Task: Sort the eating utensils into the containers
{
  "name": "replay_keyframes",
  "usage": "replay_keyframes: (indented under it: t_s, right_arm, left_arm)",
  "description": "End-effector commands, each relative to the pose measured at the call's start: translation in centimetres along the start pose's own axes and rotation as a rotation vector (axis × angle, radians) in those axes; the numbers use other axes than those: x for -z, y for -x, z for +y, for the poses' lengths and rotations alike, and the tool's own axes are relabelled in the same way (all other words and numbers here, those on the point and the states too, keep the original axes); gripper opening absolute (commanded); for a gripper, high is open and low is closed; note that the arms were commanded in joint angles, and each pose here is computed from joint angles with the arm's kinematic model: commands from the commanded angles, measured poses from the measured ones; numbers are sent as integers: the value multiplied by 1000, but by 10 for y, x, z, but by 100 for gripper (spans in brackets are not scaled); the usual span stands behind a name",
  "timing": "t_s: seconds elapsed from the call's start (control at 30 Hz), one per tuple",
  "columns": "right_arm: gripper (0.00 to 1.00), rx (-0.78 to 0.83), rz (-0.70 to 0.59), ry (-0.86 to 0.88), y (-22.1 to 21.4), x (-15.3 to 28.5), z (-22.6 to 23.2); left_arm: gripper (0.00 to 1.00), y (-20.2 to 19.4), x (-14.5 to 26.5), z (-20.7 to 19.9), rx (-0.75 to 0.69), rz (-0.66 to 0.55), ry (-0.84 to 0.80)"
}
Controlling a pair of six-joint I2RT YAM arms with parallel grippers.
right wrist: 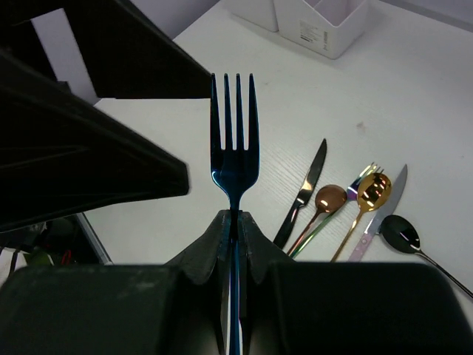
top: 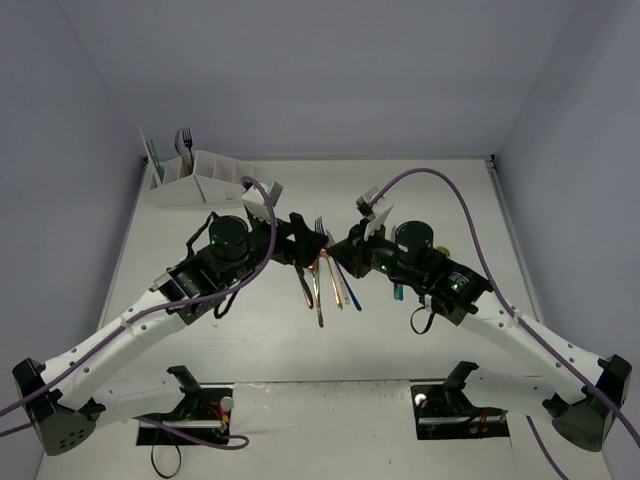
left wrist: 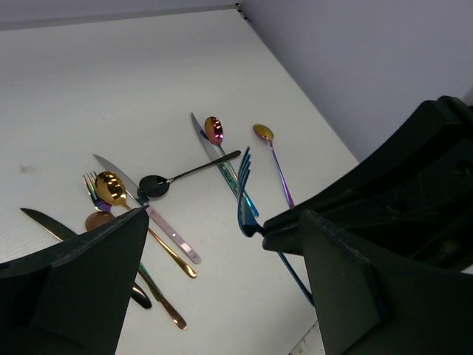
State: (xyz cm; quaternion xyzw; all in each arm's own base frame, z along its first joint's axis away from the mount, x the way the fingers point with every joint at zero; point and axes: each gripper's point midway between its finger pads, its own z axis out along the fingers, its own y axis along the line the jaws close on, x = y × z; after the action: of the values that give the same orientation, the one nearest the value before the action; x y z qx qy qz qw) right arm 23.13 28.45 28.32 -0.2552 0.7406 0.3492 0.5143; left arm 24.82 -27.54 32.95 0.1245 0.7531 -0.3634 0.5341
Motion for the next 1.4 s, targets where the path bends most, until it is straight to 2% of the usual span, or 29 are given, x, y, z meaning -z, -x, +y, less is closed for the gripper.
replay_keyframes:
  t_s: [0.0, 0.13, 0.23, 0.27, 0.37, 0.47, 0.6, 0.67, 0.8, 0.9, 1.07, 1.17, 1.37]
  right_arm:
    - [0, 16, -133, 82, 40, -3, 24]
    - [0, 16, -137, 84, 40, -3, 26]
    - [0, 16, -138, 75, 40, -5, 24]
    - [0, 16, -138, 75, 40, -5, 24]
    - [0, 14, -129, 64, 36, -8, 22]
    - [10, 12, -122, 54, 33, -11, 19]
    - [42, 12, -117, 33, 29, -13, 15]
    - [55, 12, -119, 3, 28, -13, 9]
    - [70, 9, -103, -46, 17, -13, -3]
    - [75, 11, -91, -88, 8, -11, -12]
    - [75, 23, -65, -134, -6, -9, -25]
    - [75, 23, -43, -147, -16, -9, -31]
    - [75, 11, 4, -156, -33, -13, -41]
  left_arm:
    - [70, 48, -6, -15, -18, -168, -22]
    - [45, 47, -14, -18, -8, -175, -19]
    - [22, 46, -17, -20, -5, -177, -14]
    - [10, 45, -19, -20, -6, -176, -7]
    - [0, 43, -22, -22, -9, -175, -13]
    - [0, 40, -26, -21, -16, -169, -9]
    - [0, 43, -25, -10, -47, -185, 45]
    - [0, 46, -20, 5, -89, -182, 115]
    - [0, 66, -8, 48, -163, -172, 264]
    - [0, 95, 3, 99, -180, -193, 382]
    - [0, 150, 22, 190, -327, -193, 595]
    - [0, 188, 38, 256, -326, -226, 727]
    - [0, 250, 56, 350, -350, -324, 888]
